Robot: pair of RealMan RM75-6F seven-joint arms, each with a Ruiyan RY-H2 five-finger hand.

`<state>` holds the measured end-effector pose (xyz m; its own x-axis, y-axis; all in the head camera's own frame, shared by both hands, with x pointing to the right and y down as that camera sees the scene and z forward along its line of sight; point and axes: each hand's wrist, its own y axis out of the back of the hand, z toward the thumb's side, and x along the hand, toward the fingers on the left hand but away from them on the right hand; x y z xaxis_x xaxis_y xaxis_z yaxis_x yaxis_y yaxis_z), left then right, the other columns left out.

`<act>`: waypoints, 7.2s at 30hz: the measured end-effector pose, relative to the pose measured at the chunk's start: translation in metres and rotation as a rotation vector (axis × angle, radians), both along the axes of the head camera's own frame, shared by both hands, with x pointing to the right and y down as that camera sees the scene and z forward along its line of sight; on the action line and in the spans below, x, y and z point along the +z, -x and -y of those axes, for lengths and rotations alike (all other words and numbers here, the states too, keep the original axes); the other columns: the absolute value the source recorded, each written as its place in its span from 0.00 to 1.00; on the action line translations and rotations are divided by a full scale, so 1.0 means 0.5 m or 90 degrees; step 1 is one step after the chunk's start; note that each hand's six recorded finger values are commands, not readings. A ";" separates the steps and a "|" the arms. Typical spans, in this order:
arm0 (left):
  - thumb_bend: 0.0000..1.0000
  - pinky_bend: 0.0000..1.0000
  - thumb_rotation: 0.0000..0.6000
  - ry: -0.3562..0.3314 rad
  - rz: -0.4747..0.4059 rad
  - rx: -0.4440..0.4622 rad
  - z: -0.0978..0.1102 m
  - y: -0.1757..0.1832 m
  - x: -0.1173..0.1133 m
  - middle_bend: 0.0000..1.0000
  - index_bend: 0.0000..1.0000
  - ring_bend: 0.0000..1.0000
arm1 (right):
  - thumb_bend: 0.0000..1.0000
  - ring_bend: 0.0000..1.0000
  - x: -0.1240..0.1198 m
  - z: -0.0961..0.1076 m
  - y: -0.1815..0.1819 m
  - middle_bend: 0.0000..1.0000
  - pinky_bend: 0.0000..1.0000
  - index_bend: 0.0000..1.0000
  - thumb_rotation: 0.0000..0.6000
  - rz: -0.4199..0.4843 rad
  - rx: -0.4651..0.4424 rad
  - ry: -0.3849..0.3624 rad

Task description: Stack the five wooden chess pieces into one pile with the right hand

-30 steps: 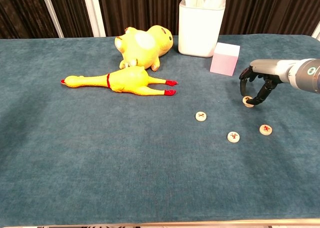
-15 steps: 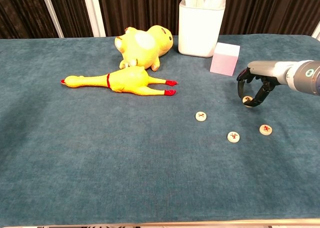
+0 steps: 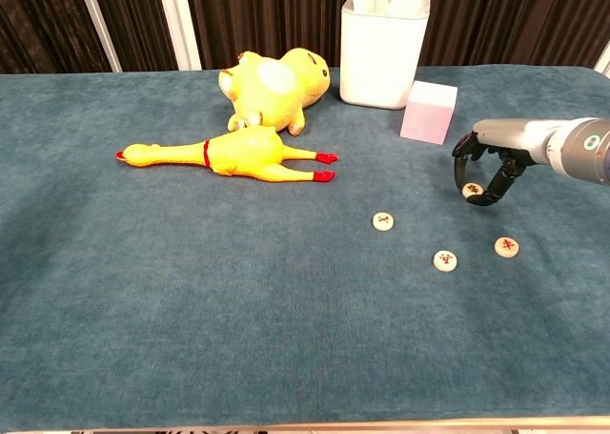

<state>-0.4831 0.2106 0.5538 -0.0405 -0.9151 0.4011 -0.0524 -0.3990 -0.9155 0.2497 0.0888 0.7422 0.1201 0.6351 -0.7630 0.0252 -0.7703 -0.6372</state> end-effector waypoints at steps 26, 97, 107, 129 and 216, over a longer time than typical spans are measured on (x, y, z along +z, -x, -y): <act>0.82 0.01 1.00 -0.001 0.004 0.000 0.000 0.000 0.000 0.00 0.09 0.00 | 0.40 0.16 0.005 0.001 -0.016 0.13 0.13 0.45 1.00 0.002 0.012 0.002; 0.82 0.01 1.00 -0.001 0.006 -0.001 0.000 0.000 0.001 0.00 0.10 0.00 | 0.40 0.09 -0.163 -0.102 0.084 0.09 0.10 0.34 1.00 0.098 -0.139 -0.077; 0.82 0.00 1.00 -0.001 0.007 -0.001 0.000 0.000 0.002 0.00 0.10 0.00 | 0.40 0.08 -0.125 -0.104 0.135 0.09 0.10 0.31 1.00 0.094 -0.136 -0.074; 0.82 0.00 1.00 0.000 0.010 -0.004 0.001 0.000 0.002 0.00 0.10 0.00 | 0.40 0.08 -0.028 -0.082 0.211 0.09 0.10 0.36 1.00 0.078 -0.118 -0.037; 0.82 0.01 1.00 0.000 0.008 -0.003 0.001 -0.001 0.002 0.00 0.10 0.00 | 0.40 0.08 -0.059 0.011 0.078 0.09 0.10 0.51 1.00 0.040 -0.051 -0.064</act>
<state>-0.4827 0.2100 0.5549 -0.0507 -0.9147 0.4011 -0.0428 -0.3992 -0.9159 0.2107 0.0833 0.7126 0.2190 0.6938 -0.6860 0.0074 -0.7042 -0.7099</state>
